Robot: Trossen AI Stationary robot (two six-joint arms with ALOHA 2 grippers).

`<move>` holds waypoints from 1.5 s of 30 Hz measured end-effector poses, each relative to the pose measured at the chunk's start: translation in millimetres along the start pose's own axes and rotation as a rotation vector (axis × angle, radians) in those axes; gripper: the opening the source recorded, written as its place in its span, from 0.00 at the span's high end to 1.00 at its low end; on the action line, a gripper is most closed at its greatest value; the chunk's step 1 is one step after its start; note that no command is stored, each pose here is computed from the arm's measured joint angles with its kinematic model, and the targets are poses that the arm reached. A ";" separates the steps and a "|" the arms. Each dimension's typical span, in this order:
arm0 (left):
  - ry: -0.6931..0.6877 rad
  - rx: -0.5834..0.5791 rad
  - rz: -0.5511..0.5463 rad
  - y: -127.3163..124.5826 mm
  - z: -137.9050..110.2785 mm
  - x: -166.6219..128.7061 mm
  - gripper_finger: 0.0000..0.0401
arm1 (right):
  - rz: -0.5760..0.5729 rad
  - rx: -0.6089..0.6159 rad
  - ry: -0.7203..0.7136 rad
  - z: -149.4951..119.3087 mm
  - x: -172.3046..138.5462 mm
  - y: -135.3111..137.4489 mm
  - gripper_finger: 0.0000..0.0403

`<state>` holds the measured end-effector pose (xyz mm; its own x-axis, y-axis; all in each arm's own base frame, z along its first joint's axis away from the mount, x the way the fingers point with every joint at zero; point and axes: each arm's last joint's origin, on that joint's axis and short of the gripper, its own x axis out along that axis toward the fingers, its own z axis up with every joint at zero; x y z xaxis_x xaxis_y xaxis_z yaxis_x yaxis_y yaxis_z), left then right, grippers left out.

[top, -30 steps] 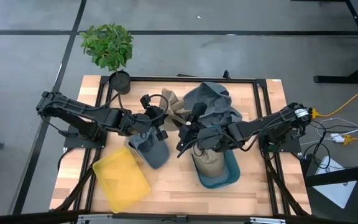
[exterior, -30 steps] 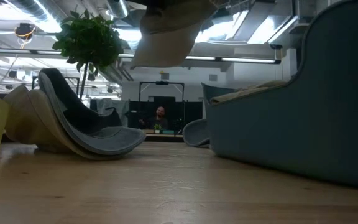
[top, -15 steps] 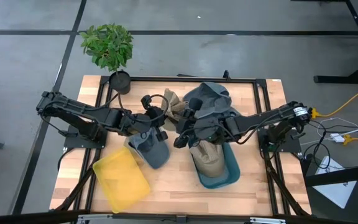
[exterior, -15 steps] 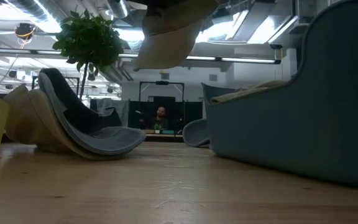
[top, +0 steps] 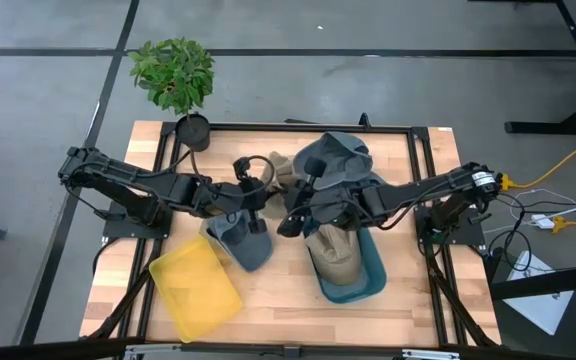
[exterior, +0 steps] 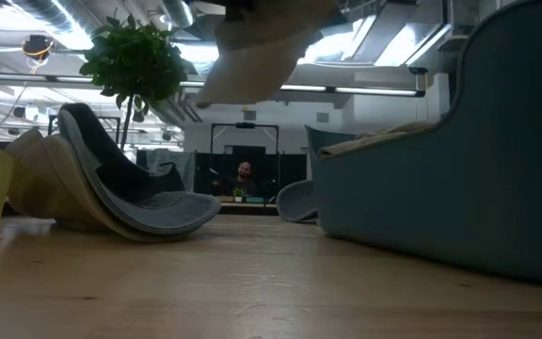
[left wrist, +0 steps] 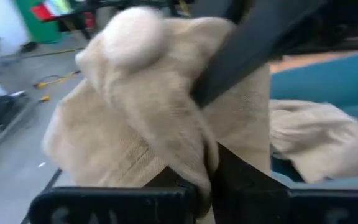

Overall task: Pick & Place hat
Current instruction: Put the right brown cap into the blue bin

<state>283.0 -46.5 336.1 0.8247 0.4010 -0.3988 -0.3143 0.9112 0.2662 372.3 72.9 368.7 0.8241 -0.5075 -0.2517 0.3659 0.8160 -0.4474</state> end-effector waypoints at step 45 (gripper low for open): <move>0.019 0.114 -0.154 -29.1 -6.4 -19.8 0.64 | 0.929 -0.215 -0.007 -66.5 -154.6 -68.8 0.98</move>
<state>272.8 -80.4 330.6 0.8494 0.2599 -0.4592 -0.1285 0.9460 0.2977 191.1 76.8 381.4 0.7484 0.3201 -0.5809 -0.5229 0.8236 -0.2197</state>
